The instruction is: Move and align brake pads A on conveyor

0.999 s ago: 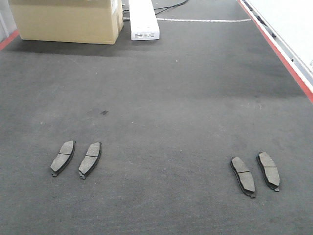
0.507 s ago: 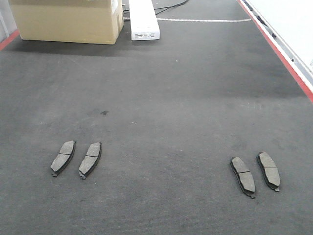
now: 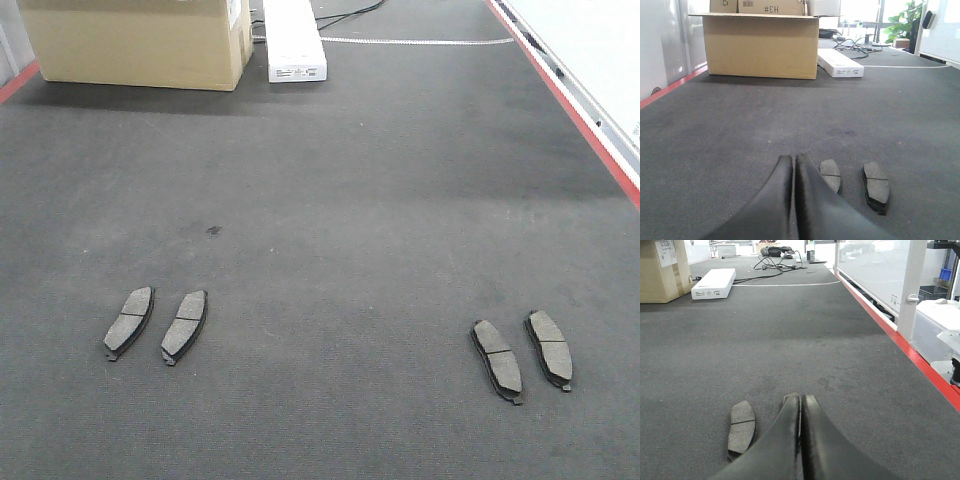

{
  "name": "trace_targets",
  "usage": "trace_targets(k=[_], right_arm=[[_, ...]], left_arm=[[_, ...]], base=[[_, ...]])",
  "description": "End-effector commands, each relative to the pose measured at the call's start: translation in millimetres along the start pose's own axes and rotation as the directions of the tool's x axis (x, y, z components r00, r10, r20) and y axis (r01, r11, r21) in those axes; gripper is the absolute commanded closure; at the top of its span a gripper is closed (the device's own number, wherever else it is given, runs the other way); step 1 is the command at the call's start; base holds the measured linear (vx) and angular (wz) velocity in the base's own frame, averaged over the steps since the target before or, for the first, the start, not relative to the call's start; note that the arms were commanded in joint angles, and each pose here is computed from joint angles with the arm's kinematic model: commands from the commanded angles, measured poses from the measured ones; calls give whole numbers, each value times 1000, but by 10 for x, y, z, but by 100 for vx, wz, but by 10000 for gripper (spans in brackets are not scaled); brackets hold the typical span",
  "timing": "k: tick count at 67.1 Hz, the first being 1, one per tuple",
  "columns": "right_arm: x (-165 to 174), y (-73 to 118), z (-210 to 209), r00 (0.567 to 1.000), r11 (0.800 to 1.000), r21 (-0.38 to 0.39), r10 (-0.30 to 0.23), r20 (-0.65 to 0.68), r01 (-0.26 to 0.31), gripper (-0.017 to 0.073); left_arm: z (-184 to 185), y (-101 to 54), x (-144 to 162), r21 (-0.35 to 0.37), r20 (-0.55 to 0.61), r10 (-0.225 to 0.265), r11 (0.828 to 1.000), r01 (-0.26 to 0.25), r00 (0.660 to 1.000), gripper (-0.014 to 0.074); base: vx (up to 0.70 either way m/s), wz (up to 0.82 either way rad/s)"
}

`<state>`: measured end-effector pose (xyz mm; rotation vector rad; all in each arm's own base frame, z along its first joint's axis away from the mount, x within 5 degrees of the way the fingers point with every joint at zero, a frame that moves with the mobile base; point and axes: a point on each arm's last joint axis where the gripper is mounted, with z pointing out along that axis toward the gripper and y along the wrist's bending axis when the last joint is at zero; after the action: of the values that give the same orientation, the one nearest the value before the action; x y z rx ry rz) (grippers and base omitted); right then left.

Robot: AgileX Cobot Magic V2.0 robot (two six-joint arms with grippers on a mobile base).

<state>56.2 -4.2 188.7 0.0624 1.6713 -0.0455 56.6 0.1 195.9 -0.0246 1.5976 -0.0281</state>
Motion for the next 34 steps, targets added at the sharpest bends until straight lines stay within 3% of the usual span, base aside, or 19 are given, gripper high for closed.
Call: trace_targets(k=[1, 34], right_arm=[[-34, 4, -4, 997, 1000, -4, -10, 76, 10, 571], [-34, 3, -3, 997, 1000, -1, -5, 75, 5, 571]], left_arm=[[-5, -5, -20, 8, 78, -7, 1000, 6, 997, 600], [-5, -5, -20, 8, 78, -7, 1000, 6, 997, 600]], base=[[0, 0], [0, 0]])
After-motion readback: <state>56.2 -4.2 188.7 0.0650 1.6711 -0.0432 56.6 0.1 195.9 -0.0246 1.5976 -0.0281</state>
